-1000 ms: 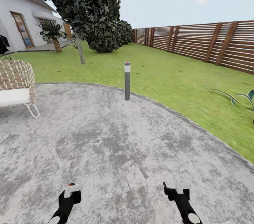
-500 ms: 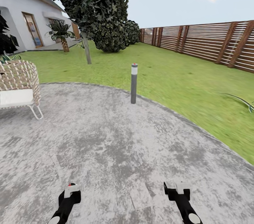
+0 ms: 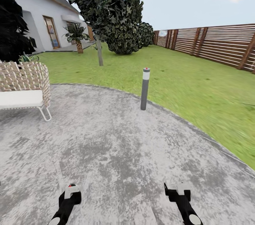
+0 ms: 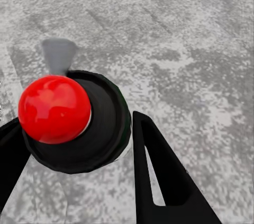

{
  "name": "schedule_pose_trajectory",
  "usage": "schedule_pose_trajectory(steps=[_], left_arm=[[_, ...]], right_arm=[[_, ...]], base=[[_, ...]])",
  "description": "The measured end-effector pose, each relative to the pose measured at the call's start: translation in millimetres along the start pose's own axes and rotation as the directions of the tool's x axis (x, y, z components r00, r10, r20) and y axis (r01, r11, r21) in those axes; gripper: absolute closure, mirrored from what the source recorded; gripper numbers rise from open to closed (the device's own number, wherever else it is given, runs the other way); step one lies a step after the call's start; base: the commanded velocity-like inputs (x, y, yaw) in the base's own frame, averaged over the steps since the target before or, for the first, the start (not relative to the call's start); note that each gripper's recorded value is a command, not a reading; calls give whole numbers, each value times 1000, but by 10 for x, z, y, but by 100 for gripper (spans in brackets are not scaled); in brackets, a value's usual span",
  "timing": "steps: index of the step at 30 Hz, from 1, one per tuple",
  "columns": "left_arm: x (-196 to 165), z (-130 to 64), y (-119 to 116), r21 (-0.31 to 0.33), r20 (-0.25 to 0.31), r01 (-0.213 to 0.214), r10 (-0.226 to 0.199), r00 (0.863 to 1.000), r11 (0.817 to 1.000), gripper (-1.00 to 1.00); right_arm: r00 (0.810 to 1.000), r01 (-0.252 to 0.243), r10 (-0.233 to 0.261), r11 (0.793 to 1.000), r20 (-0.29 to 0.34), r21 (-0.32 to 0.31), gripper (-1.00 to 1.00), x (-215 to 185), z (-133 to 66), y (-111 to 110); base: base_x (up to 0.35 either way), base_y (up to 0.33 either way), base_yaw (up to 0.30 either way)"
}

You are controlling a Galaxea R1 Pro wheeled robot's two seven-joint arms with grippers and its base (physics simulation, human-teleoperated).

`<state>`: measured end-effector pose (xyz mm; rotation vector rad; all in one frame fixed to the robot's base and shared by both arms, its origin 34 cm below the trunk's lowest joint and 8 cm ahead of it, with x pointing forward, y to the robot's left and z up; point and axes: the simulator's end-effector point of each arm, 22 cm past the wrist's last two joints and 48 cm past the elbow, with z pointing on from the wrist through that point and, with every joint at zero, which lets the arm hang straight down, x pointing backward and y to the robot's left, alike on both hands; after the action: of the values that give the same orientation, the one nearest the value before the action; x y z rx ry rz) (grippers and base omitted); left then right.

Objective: Pick up the pesticide atomizer in the garden and spray insectifuge to fully cover both potted plants in the garden.

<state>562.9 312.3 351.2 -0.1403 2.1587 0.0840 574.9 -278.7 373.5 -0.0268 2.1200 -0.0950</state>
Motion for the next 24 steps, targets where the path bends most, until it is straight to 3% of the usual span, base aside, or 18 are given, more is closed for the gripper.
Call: schedule_pose_trajectory(steps=[8, 24], left_arm=[[-36, -2, 1, -1, 7, 1, -1, 1000, 1000, 100], [-102, -11, -3, 0, 20, 1, -1, 1000, 1000, 100]], right_arm=[[1000, 0, 0, 1000, -5, 0, -100, 20, -13, 0], [1000, -1, 1, 1000, 7, 1, -100, -43, -20, -4]], base=[[245, -36, 234], [10, 0, 234]])
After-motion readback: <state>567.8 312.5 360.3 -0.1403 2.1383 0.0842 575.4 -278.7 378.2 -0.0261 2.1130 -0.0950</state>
